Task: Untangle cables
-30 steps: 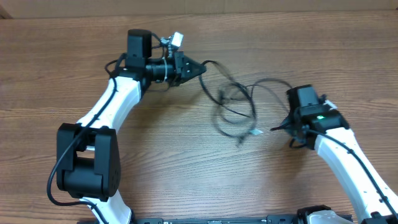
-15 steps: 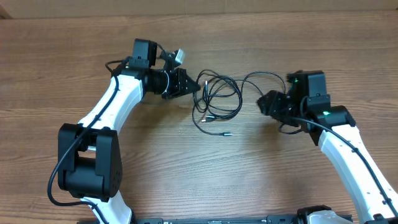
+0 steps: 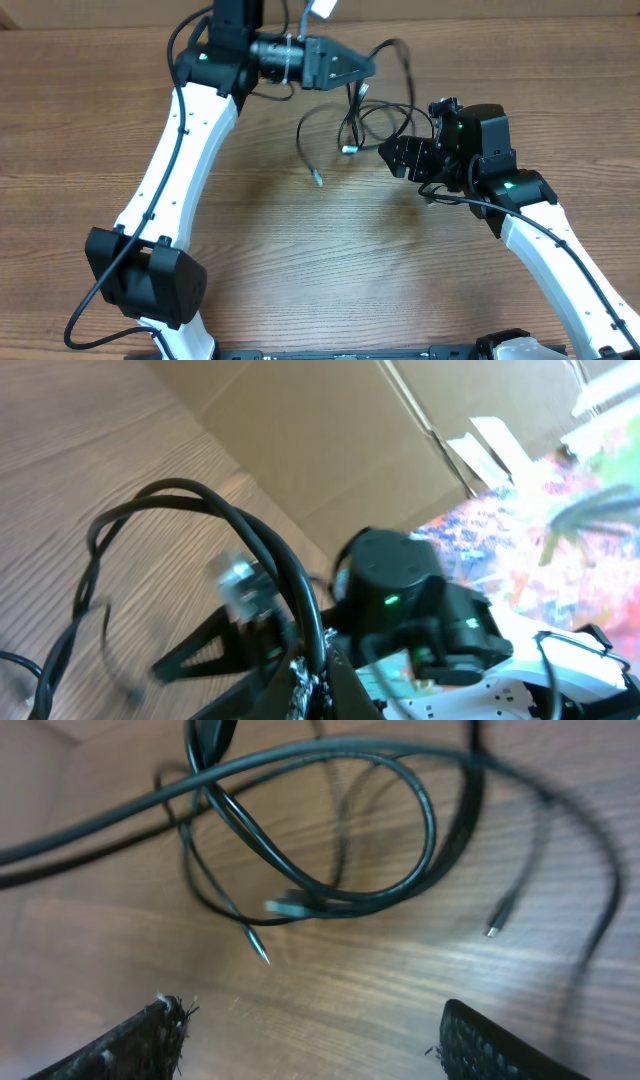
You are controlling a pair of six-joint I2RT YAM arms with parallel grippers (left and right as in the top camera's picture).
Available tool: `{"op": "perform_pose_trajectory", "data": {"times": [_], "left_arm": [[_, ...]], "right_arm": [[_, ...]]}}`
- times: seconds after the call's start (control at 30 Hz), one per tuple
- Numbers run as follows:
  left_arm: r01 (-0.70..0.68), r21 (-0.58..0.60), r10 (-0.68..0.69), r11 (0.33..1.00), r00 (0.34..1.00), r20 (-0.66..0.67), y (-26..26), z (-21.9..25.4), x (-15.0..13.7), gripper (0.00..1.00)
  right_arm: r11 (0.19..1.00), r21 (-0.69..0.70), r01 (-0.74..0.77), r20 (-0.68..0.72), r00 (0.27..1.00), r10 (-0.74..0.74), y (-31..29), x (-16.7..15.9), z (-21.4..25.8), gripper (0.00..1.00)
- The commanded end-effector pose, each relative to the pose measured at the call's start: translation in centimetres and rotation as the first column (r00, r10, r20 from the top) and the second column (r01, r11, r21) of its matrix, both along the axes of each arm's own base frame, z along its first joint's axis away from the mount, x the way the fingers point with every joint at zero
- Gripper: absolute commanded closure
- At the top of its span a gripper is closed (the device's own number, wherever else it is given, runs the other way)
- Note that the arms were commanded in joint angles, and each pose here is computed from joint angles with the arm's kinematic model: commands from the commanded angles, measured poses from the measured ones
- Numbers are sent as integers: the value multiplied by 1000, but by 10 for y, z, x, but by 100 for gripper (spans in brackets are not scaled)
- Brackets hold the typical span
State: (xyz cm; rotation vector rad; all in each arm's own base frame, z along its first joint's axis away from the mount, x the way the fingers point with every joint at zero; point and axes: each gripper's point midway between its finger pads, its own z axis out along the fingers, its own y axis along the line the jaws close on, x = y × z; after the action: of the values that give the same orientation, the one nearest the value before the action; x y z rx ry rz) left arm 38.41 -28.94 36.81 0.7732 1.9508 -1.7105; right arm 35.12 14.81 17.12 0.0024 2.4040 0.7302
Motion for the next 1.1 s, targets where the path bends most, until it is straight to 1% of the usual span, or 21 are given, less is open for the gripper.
{"op": "perform_pose_trajectory", "data": {"times": [0.0,0.03,0.07,0.1,0.13,0.17,0.2,0.3,0.37,0.4,0.47,0.6,0.67,0.77,0.9,0.97,1.0,1.07], "left_arm": [[-71,37,68,997,995,76,-4,20,-1,96],[-137,96,130,986,988,84,-3,10,6,96],[-215,174,200,961,975,100,0,-2,13,96],[-296,271,270,916,954,131,6,-17,19,96],[-341,332,304,879,939,160,12,-27,23,96],[-403,421,342,813,915,215,20,-38,25,96],[-437,467,361,769,899,247,25,-44,26,96],[-531,558,410,637,847,338,43,-43,22,96],[-587,579,428,566,810,402,52,-31,15,96],[-613,575,427,542,790,440,53,-21,9,96],[-616,554,399,560,787,471,43,-9,-1,96],[-591,486,357,644,794,492,15,12,-15,96],[-561,443,340,699,806,485,3,23,-20,96],[-493,371,303,787,833,464,-11,44,-31,96],[-456,311,283,834,837,469,-16,67,-42,96],[-458,292,286,839,830,479,-15,76,-44,96],[-463,286,290,839,825,485,-13,80,-45,96],[-488,283,311,825,812,495,-6,84,-42,96]], "right_arm": [[998,-53,36,68,997,-32,-8,13,10,21],[998,-55,39,70,997,-35,-8,13,11,21],[998,-56,41,71,997,-37,-9,14,10,21],[998,-57,41,70,997,-37,-9,13,10,21],[998,-57,41,69,997,-37,-9,13,10,21],[997,-58,41,67,997,-37,-9,13,10,22],[997,-58,41,67,997,-37,-9,13,10,22],[994,-85,74,70,995,-68,-16,15,8,24],[987,-108,116,70,992,-109,-23,18,6,24],[987,-110,119,74,991,-111,-24,18,6,24],[989,-102,105,80,992,-97,-21,19,8,24],[997,-75,15,79,997,-9,-4,11,10,24],[997,-72,-2,76,997,7,1,9,9,24],[997,-77,-6,65,998,11,3,10,4,24],[991,-128,44,41,998,-39,-6,19,-13,25],[988,-145,59,22,998,-56,-8,23,-24,31],[987,-148,57,11,998,-56,-8,24,-30,38],[986,-155,58,-14,998,-61,-8,25,-40,59]]}}
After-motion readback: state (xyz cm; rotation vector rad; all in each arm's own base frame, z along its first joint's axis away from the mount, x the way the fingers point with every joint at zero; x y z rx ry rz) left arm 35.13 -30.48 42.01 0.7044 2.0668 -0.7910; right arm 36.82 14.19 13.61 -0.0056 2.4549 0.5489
